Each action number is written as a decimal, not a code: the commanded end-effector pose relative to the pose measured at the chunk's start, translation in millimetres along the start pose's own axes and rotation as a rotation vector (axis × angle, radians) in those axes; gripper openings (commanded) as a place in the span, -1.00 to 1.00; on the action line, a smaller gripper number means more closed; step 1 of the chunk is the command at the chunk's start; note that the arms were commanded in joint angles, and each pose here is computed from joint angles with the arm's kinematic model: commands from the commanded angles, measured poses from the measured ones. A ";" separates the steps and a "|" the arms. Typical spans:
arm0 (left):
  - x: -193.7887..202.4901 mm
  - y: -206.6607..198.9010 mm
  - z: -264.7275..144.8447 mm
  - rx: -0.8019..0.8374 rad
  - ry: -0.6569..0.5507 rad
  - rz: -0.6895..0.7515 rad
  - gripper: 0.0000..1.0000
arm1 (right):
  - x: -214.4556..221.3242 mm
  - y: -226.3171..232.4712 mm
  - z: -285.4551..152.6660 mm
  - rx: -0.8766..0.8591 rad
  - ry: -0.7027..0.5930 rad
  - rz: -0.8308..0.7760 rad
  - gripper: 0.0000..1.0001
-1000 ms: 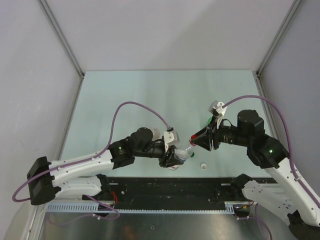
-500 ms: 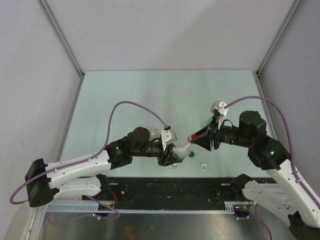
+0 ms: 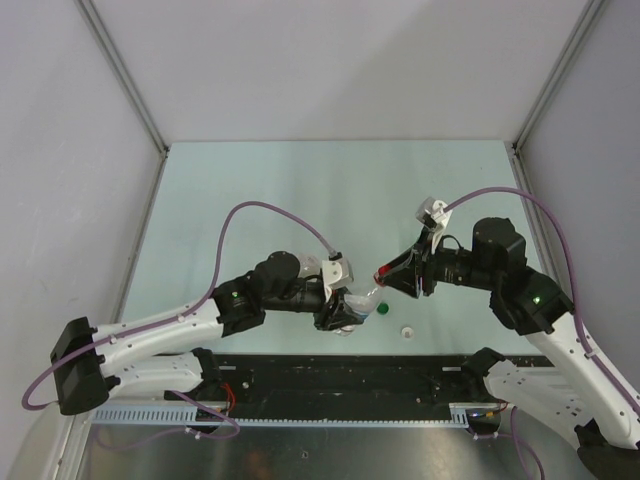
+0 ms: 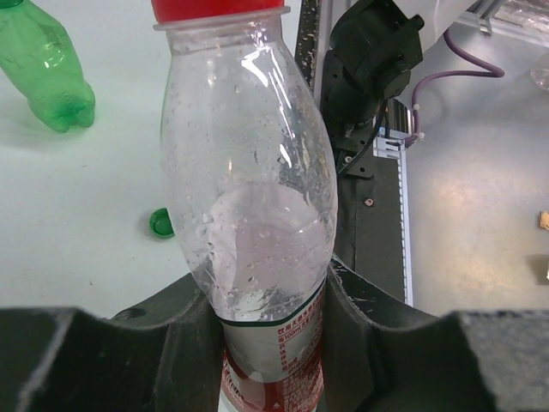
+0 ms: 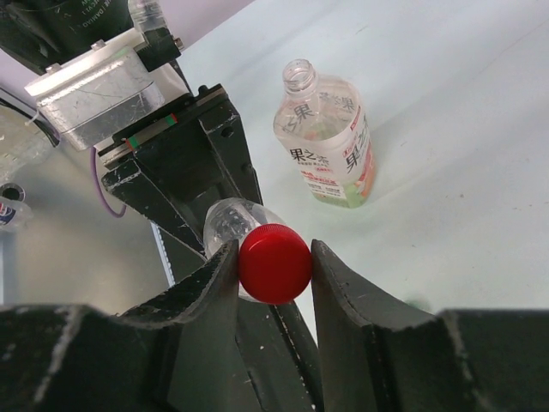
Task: Screw on the bottle caps
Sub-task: Screw the bottle cap onto the plastic bottle.
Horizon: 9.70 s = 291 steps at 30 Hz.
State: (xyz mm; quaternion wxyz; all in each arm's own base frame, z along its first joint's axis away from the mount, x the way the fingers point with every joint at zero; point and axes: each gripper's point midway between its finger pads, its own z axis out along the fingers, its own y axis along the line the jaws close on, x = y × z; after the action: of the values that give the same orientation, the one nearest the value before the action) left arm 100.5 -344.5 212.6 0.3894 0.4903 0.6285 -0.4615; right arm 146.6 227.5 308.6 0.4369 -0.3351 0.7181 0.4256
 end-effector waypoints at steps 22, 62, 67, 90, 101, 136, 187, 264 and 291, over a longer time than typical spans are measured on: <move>-88.4 -1.2 -8.8 -0.023 -0.226 0.297 -0.57 | 43.4 15.3 18.6 -0.104 0.201 0.167 -0.34; -123.6 18.5 0.5 -0.131 -0.396 0.193 -0.60 | 14.9 3.2 24.0 0.049 -0.008 0.228 -0.42; -123.3 24.1 1.9 -0.157 -0.399 0.195 -0.60 | 12.8 4.5 24.8 0.047 -0.017 0.234 -0.42; -120.5 26.7 4.5 -0.165 -0.404 0.187 -0.57 | -13.1 9.4 14.6 0.041 -0.135 0.104 0.05; -112.2 28.8 0.8 -0.181 -0.398 0.202 -0.58 | -20.1 17.9 0.0 0.020 -0.178 0.033 0.73; 9.8 62.7 21.4 -0.239 -0.092 0.292 -0.64 | -18.8 -11.7 -18.1 0.256 -0.154 0.182 0.46; 0.6 55.0 19.8 -0.208 -0.099 0.283 -0.63 | 12.4 -24.3 2.5 0.277 0.007 0.192 -0.44; -83.5 13.3 3.3 -0.091 -0.319 0.563 -0.69 | 40.0 -16.3 24.7 0.225 0.120 0.312 -0.96; -129.9 49.7 5.8 -0.330 -0.366 0.480 -0.70 | 33.1 -47.1 43.4 0.484 -0.018 0.572 -1.00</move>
State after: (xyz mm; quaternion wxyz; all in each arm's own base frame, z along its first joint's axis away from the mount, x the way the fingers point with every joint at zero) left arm 171.1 -341.0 182.1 0.5148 0.5287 0.6133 -0.2817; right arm 184.3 231.9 277.6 0.4183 -0.1019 0.8295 0.3559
